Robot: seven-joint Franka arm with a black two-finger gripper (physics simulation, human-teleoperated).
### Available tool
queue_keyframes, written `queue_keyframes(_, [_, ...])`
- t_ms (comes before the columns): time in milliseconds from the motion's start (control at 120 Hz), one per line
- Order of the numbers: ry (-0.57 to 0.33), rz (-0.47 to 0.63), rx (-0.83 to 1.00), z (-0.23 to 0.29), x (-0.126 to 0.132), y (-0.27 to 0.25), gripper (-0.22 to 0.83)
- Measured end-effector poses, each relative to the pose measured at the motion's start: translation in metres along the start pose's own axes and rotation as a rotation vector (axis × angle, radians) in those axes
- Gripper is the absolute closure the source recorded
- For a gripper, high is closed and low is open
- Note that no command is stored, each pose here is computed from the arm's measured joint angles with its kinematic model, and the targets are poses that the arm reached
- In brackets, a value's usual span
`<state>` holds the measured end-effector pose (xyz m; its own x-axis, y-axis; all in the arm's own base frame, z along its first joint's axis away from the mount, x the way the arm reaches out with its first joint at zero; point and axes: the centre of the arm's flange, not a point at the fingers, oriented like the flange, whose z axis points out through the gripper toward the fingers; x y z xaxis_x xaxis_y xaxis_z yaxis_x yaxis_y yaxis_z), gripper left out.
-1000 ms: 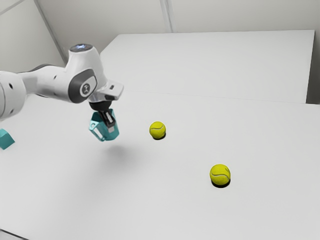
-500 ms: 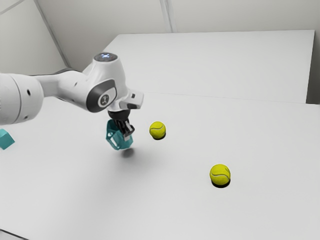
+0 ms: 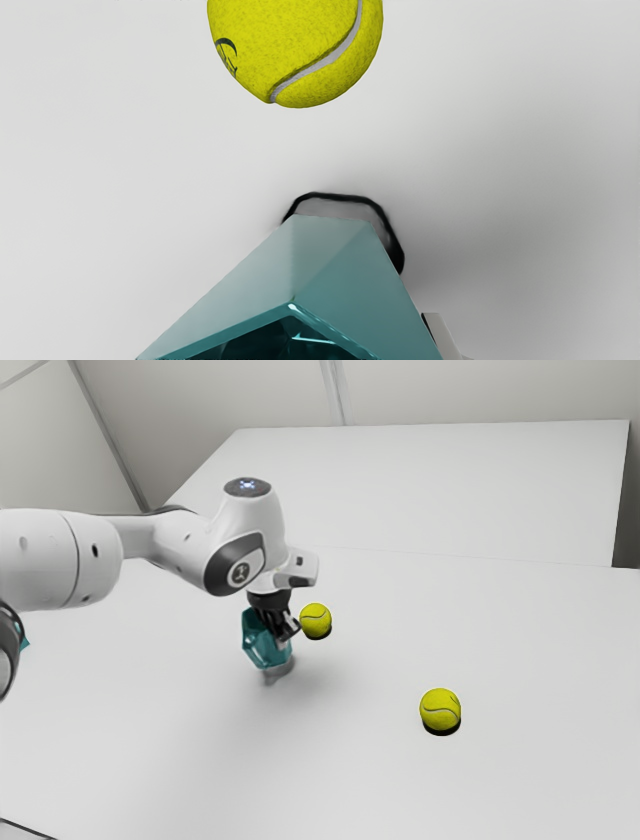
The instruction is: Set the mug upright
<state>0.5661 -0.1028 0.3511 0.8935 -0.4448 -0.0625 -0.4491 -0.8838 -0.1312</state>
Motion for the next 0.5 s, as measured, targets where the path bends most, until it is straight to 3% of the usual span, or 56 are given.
queue_keyframes(408, [0.009,-0.036,0.002,0.016,0.01,0.014,0.76])
queue_keyframes(500, [0.009,-0.044,0.0,0.019,0.011,0.014,0.66])
